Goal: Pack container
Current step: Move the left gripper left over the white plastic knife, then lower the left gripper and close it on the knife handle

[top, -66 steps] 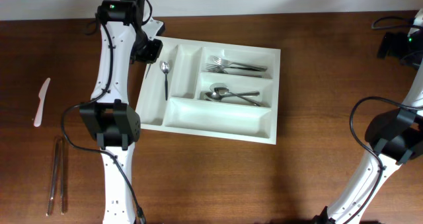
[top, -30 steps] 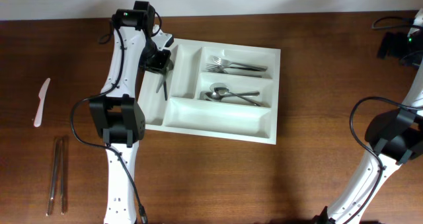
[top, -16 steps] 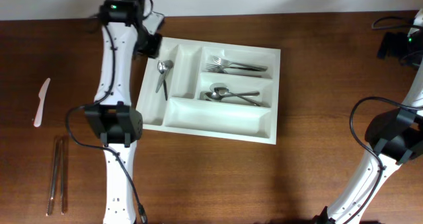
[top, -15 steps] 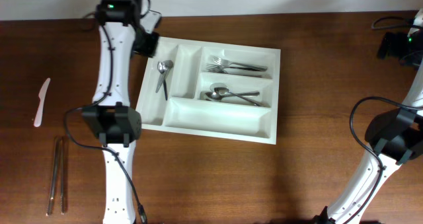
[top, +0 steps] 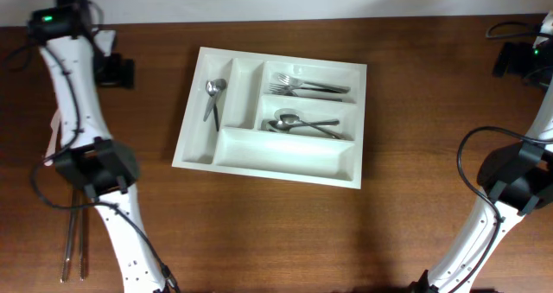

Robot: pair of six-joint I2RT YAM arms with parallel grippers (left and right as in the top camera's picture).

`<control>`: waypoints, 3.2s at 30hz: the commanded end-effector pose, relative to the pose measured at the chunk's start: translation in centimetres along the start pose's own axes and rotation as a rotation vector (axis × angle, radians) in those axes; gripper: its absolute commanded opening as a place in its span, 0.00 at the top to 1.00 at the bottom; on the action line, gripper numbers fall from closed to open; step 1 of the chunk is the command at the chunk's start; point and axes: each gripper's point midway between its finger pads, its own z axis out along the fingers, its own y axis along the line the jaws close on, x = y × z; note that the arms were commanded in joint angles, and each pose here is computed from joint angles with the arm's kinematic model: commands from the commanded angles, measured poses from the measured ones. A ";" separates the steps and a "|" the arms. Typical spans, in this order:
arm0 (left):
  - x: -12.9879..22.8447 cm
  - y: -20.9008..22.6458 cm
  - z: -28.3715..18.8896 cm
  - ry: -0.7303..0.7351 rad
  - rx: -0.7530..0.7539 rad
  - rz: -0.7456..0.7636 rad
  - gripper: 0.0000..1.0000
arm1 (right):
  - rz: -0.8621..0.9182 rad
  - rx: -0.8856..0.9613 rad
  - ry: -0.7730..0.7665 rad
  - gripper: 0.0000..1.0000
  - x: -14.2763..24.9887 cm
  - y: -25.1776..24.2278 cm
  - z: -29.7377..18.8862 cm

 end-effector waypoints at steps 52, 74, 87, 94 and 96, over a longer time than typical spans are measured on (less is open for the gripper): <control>6.7 15.0 7.9 0.105 0.017 0.003 0.06 | 0.004 0.003 0.006 0.01 0.0 0.2 0.4; 8.2 15.0 9.9 0.151 0.044 0.006 0.07 | 0.004 0.003 0.006 0.01 0.0 0.2 0.4; 8.0 15.2 10.0 0.134 0.050 -0.001 0.06 | 0.004 0.003 0.006 0.01 0.0 0.2 0.4; 7.7 15.2 10.1 0.123 0.048 -0.002 0.07 | 0.004 0.003 0.006 0.01 0.0 0.2 0.4; 7.7 15.2 10.1 0.124 0.049 -0.002 0.07 | 0.004 0.003 0.006 0.01 0.0 0.2 0.4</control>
